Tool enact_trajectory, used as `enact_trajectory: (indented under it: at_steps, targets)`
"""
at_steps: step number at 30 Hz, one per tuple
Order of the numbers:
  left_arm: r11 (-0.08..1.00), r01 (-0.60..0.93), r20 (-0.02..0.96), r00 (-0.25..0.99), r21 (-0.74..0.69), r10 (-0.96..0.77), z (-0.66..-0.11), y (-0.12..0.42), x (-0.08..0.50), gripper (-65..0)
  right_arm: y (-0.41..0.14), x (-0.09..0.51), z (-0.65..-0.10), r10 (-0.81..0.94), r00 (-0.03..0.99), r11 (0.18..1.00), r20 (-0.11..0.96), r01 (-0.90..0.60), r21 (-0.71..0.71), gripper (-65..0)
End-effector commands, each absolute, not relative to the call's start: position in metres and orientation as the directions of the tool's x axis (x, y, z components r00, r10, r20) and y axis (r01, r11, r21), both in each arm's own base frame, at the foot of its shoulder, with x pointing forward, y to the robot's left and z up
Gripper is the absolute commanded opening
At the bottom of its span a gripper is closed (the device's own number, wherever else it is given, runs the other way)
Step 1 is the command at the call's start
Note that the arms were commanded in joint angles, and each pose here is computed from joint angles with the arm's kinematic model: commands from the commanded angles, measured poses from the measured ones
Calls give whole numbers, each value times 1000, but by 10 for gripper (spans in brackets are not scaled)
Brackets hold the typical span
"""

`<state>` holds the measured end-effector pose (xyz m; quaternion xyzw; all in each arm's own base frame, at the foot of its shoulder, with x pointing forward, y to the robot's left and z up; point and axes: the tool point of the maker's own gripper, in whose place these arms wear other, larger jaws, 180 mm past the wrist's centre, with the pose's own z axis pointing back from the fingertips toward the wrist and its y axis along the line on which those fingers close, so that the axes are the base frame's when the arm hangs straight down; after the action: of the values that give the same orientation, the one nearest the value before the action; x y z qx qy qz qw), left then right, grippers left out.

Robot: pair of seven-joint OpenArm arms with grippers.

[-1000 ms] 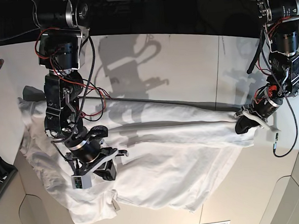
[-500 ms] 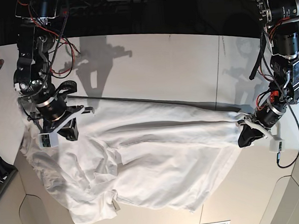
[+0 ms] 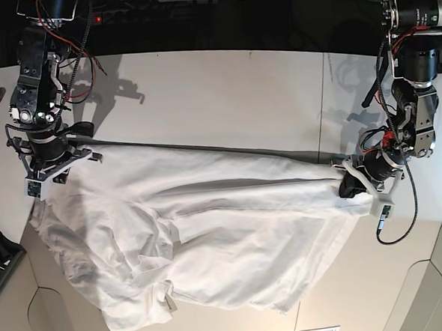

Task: Layout the t-shirt on the table in an organized manner, then fold the t-shirt properly
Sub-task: 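Lift the shirt with both grippers, holding it stretched between them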

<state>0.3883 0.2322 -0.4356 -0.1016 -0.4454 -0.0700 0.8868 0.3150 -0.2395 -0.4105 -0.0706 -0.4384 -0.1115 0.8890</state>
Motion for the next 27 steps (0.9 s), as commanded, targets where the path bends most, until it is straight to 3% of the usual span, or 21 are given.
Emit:
enact_trajectory:
  at_steps: [1, 10, 19, 27]
  targets:
    - [974, 211, 831, 554, -77, -55, -420, 239, 402, -650, -256, 319, -402, -122, 567, 958, 815, 282, -52, -650]
    - [977, 173, 765, 610, 123, -204, -438, 259, 397, -650, -298, 291, -442, -173, 637, 930, 751, 357, -88, -650]
    - [966, 236, 606, 754, 110, -253, -463, 272, 364, -650, -286, 293, -446, -148, 655, 956, 741, 287, -63, -650]
    - [978, 189, 513, 833, 89, -208, -483, 307, 315, -650, -268, 294, -451, -176, 669, 972, 722, 236, 19, -650]
